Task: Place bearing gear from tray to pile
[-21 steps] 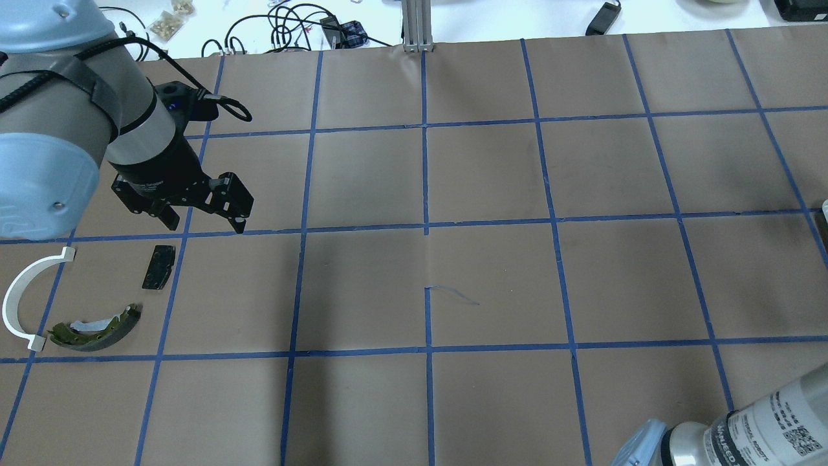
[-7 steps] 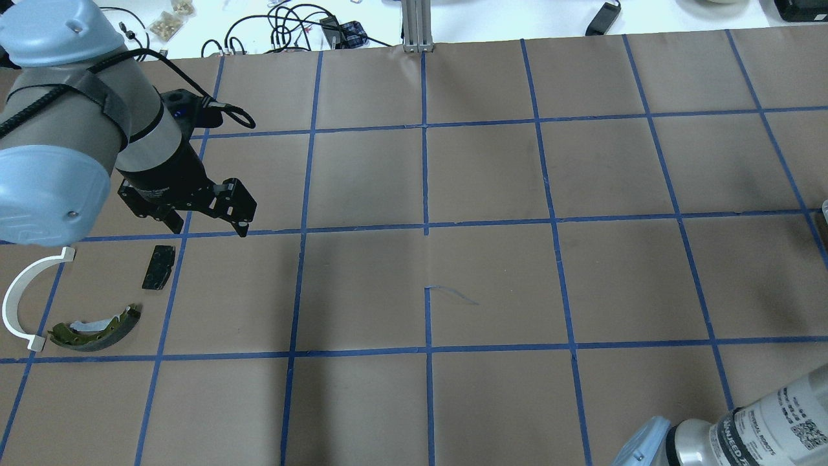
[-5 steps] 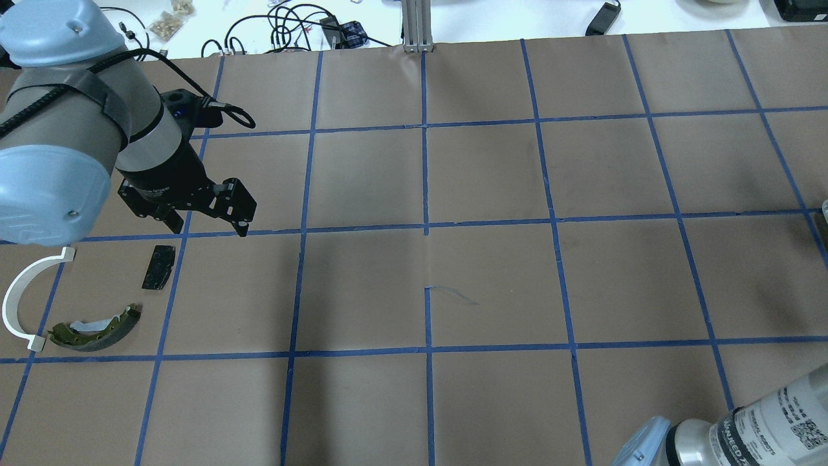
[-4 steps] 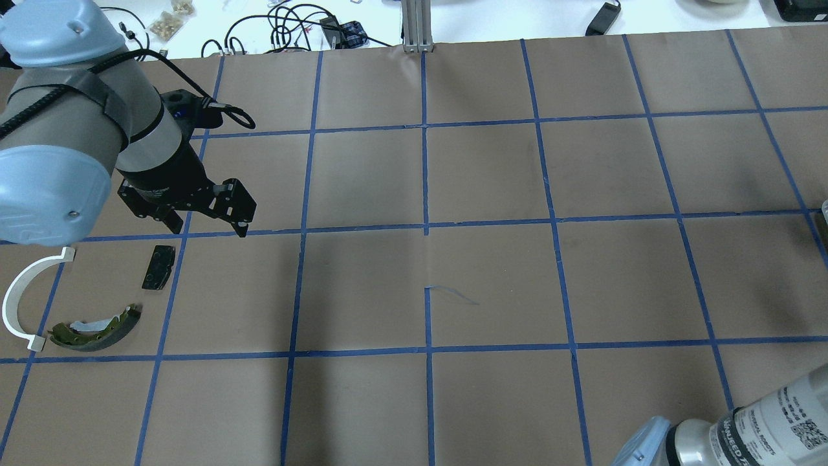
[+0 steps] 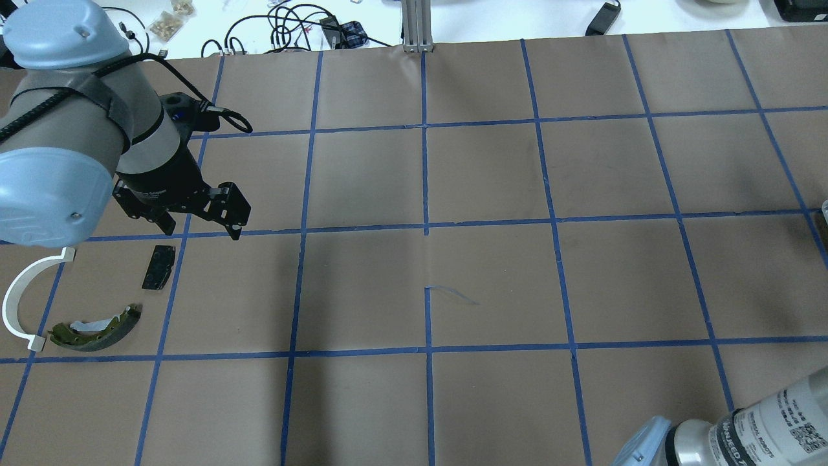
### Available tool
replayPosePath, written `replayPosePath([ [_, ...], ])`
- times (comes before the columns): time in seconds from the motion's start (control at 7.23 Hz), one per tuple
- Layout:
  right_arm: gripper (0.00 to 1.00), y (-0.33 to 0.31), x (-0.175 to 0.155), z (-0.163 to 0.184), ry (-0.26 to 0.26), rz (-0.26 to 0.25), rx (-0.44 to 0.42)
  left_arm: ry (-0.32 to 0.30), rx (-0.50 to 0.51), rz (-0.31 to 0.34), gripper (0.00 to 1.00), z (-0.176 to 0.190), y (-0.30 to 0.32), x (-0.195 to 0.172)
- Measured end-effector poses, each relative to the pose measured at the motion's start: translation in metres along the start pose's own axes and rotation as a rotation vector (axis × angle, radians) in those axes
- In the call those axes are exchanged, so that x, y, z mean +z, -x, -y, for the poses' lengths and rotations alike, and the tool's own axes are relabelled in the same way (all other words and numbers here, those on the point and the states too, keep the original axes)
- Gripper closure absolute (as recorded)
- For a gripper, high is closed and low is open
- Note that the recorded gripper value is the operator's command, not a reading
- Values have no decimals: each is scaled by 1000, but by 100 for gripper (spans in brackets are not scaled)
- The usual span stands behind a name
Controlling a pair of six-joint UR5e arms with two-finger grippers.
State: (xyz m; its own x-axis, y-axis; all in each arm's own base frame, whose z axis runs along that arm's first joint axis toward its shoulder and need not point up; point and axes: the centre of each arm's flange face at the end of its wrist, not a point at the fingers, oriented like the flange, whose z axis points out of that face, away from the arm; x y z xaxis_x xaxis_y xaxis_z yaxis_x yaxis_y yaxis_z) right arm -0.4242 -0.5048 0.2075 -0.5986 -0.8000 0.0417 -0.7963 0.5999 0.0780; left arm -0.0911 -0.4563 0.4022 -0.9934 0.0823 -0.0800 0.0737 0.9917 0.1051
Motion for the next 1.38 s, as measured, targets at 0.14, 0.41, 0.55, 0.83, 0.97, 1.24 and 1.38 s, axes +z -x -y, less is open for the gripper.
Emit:
replayPosePath([
  [0.14,86,3,-18,2,4,-2,13,0,0,0,0,0,0,0],
  [0.41,86,23,-68,59,-23,19,126,-13,-2,2,0,1,0,-2],
  [0.55,85,41,-93,117,-34,28,192,-25,-4,3,0,2,0,-3],
  [0.83,85,113,-151,240,-25,54,389,-49,-5,3,0,6,0,-4],
  [0.97,85,160,-180,299,-19,55,498,-65,-4,1,0,7,-2,-9],
  [1.24,85,262,-203,415,-7,59,675,-105,-1,-23,0,1,-6,-26],
  [1.38,83,315,-199,466,4,65,741,-118,0,-41,0,0,-8,-33],
])
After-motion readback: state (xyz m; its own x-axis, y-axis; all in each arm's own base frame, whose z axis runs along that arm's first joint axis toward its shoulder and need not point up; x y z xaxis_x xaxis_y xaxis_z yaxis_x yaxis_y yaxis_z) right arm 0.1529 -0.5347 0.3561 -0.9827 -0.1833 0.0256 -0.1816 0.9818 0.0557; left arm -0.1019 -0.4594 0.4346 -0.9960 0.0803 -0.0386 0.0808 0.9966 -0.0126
